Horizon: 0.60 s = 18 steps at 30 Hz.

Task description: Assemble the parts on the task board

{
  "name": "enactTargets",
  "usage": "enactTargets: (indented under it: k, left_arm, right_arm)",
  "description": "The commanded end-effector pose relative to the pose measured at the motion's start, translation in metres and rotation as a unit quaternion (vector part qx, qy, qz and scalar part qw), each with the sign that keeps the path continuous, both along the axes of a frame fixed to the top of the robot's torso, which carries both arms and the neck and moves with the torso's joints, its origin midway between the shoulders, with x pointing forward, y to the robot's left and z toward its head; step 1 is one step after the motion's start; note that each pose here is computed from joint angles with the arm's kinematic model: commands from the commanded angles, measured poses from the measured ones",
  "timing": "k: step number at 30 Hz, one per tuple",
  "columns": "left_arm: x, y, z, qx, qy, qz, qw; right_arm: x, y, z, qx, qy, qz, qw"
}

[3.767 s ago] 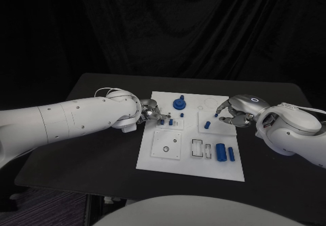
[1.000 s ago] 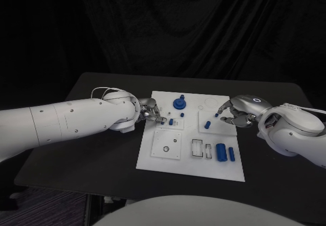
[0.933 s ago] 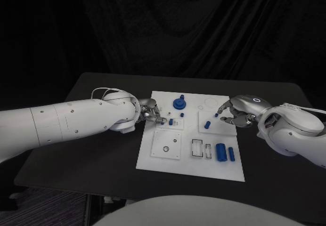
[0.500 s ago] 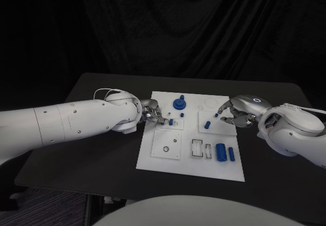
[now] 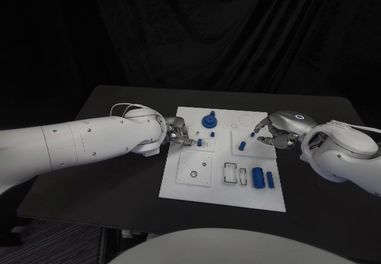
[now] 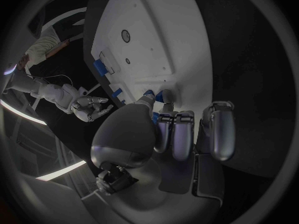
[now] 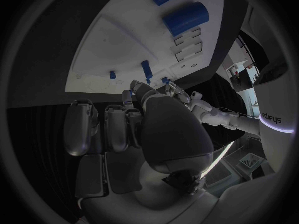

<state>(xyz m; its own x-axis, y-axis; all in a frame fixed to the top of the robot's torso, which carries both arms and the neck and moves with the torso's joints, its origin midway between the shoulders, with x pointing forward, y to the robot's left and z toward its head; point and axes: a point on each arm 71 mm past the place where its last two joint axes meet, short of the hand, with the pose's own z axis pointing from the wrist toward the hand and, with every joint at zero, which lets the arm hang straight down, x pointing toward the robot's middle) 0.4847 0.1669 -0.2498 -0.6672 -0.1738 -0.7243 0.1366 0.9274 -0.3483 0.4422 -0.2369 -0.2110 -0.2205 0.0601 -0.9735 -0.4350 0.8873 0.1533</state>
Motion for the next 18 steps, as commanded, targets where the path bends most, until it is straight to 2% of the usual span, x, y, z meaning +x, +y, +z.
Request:
enactTargets:
  k: [1, 8, 18]
  left_arm:
    - [-0.0018, -0.0018, -0.0033, 0.010, 0.014, -0.004, 1.000]
    - [-0.0011, -0.0031, -0.0048, 0.012, 0.016, -0.005, 1.000]
    - [0.0001, -0.0056, -0.0037, -0.005, 0.004, -0.011, 1.000]
  right_arm:
    - [-0.0001, -0.0004, -0.0008, -0.001, -0.001, -0.005, 1.000]
    - [0.0000, 0.0001, -0.0009, -0.002, 0.000, -0.005, 1.000]
    - [0.0001, 0.0004, -0.0011, -0.003, 0.001, -0.005, 1.000]
